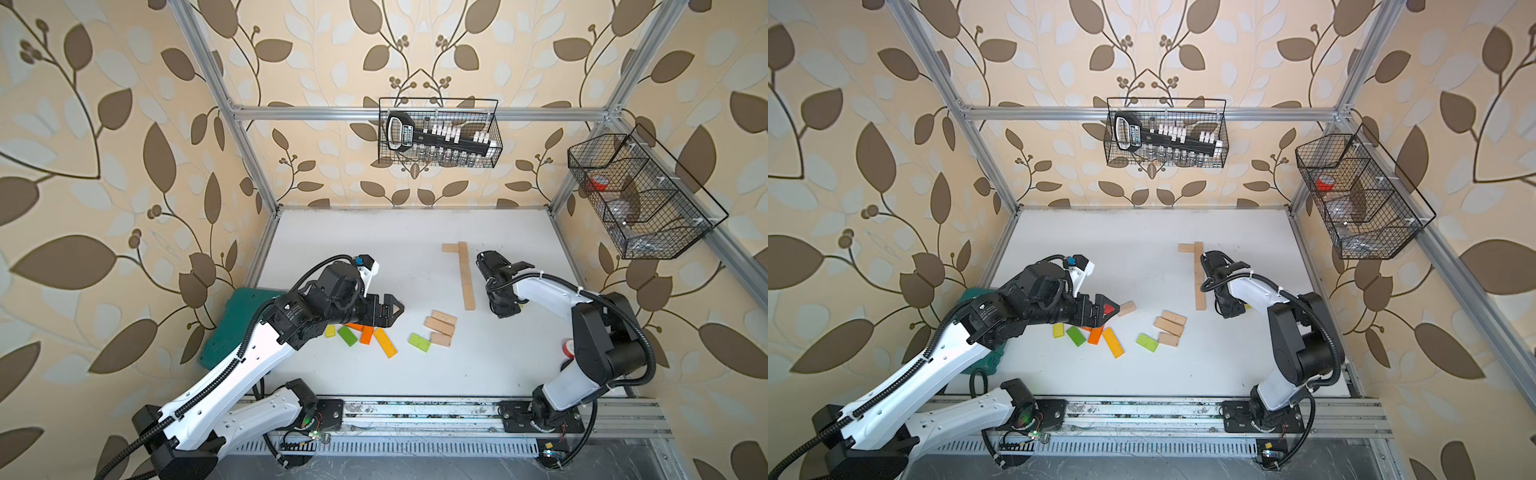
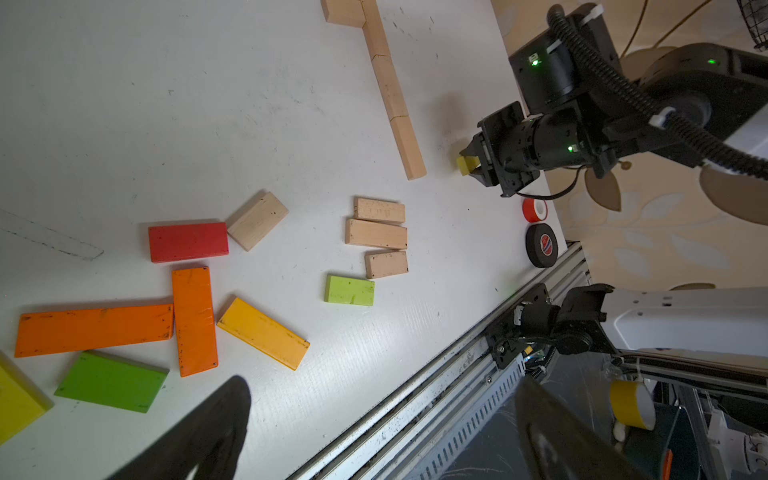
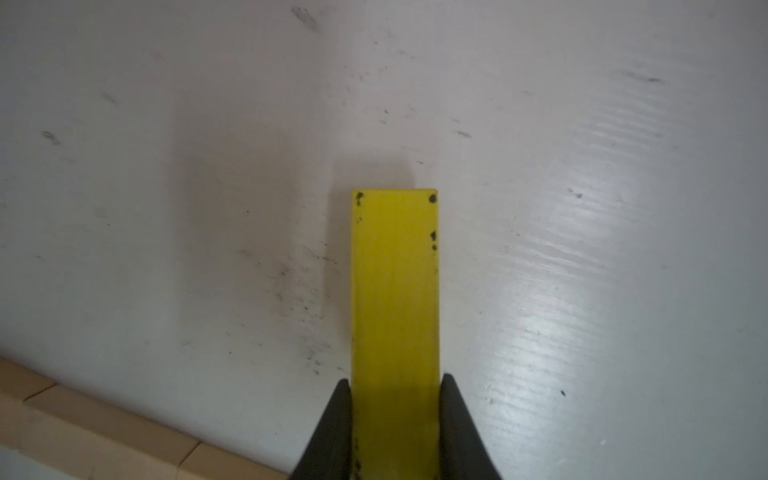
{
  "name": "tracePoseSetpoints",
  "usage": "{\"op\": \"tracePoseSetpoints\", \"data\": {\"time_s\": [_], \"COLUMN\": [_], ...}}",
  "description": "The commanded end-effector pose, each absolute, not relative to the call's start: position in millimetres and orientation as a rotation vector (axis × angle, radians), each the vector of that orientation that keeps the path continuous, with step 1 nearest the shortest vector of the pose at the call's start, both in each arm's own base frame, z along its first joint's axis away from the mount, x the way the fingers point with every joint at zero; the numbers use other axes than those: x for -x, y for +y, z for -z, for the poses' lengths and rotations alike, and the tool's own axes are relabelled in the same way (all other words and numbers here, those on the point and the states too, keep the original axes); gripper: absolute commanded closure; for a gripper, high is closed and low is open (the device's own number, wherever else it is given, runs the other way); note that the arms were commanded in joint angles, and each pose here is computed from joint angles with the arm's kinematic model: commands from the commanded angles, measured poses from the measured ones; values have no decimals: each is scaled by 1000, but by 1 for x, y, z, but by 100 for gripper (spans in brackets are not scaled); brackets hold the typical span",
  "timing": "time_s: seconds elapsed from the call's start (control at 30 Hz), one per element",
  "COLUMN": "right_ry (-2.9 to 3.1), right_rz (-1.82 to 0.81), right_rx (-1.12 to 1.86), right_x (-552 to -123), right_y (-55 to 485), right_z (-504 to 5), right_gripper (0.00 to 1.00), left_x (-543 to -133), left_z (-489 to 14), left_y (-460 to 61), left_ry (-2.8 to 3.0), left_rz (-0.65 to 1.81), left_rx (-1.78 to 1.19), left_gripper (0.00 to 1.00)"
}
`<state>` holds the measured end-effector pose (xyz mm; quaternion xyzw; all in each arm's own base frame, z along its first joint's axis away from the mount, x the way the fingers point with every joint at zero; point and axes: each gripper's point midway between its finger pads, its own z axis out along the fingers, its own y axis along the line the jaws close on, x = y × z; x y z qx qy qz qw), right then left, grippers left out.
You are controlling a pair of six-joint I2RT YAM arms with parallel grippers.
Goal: Assemble a giraffe with building blocks
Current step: Assemble the building block at the center of the board.
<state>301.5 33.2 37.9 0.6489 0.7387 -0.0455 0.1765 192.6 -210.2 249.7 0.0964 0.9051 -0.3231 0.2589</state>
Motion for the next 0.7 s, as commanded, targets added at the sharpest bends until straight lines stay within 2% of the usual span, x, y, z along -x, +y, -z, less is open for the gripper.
{"op": "tracePoseSetpoints", "data": {"time_s": [0.0, 0.1, 0.2, 0.3, 0.5, 0.53, 0.57, 0.67], "right_ry": [1891, 1900, 1915, 1917, 1910, 1915, 1922, 1933], "right_rz": [-20, -10, -4, -7, -49, -60, -68, -96], "right_rx": [-2126, -2134, -2152, -2171, -2130, -2105, -2074, -2007], "right_x": [-312, -315, -313, -311, -316, -318, -319, -319], "right_y": [53, 60, 69, 74, 72, 71, 69, 65], "right_z": [-28, -21, -13, -9, -23, -29, -35, -53], "right_gripper": [100, 96, 86, 62, 31, 13, 1, 1], "left_x": [-194, -194, -195, -195, -194, -194, -194, -194], "left_z": [-268, -267, -266, -266, -265, -265, -265, -265], "left_y": [-213, -212, -211, -209, -207, -207, -207, -207], "left_ry": [2397, 2400, 2401, 2401, 2404, 2405, 2404, 2403], "left_rz": [897, 891, 879, 868, 853, 852, 851, 851], "left_rx": [-275, -275, -276, -277, -281, -279, -281, -282], "left_gripper": [1, 1, 1, 1, 1, 1, 1, 1]}}
